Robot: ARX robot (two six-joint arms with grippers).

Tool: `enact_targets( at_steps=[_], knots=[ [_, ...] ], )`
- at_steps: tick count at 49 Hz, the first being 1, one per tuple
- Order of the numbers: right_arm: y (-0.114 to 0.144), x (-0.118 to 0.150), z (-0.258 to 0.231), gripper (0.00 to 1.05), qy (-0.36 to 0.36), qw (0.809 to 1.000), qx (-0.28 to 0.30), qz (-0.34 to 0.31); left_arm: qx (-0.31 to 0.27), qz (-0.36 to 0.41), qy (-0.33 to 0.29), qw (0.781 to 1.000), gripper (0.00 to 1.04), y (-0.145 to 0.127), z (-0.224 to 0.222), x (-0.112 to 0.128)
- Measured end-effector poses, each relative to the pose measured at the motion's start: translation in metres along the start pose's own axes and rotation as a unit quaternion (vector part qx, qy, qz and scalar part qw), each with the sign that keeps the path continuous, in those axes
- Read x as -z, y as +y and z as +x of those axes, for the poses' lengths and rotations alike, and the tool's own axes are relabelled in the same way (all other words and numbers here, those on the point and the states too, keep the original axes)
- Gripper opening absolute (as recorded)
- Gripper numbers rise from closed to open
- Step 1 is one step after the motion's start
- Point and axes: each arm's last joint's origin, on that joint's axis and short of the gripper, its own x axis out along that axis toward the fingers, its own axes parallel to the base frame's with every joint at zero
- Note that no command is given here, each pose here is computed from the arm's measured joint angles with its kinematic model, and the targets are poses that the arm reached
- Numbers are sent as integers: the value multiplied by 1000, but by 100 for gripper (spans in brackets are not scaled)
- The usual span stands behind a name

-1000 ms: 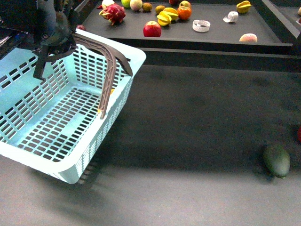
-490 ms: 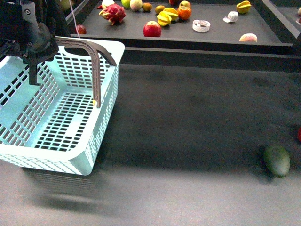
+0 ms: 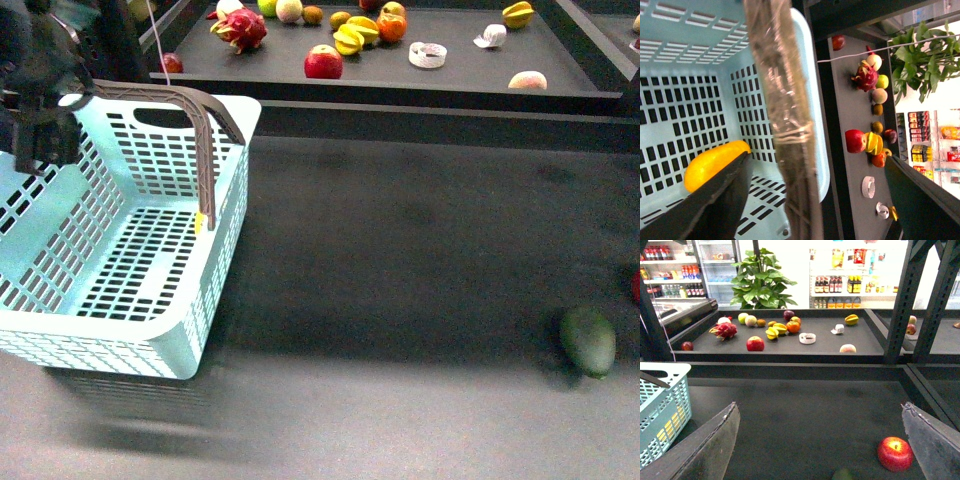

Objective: Pick mango with right arm and hold basket with left

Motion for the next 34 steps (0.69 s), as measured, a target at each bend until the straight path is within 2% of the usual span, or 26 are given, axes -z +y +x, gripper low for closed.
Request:
enact_targets(
  at_steps=[3, 10, 19, 25, 34],
  knots=[
    [0, 0, 0, 97, 0, 1000, 0, 0, 16, 27, -8, 999, 100, -4, -16, -6],
    [0, 0, 0, 97, 0, 1000, 0, 0, 63, 89, -19, 994, 99, -1, -61, -26],
    [0, 0, 0, 97, 0, 1000, 0, 0, 66, 131, -77, 986, 99, 30, -109, -81],
    [0, 0, 0, 97, 0, 1000, 0, 0, 29, 142, -122, 982, 99, 68, -138, -117],
    [0, 0, 0, 97, 0, 1000, 0, 0, 33, 143, -129, 981, 99, 72, -144, -121]
  ],
)
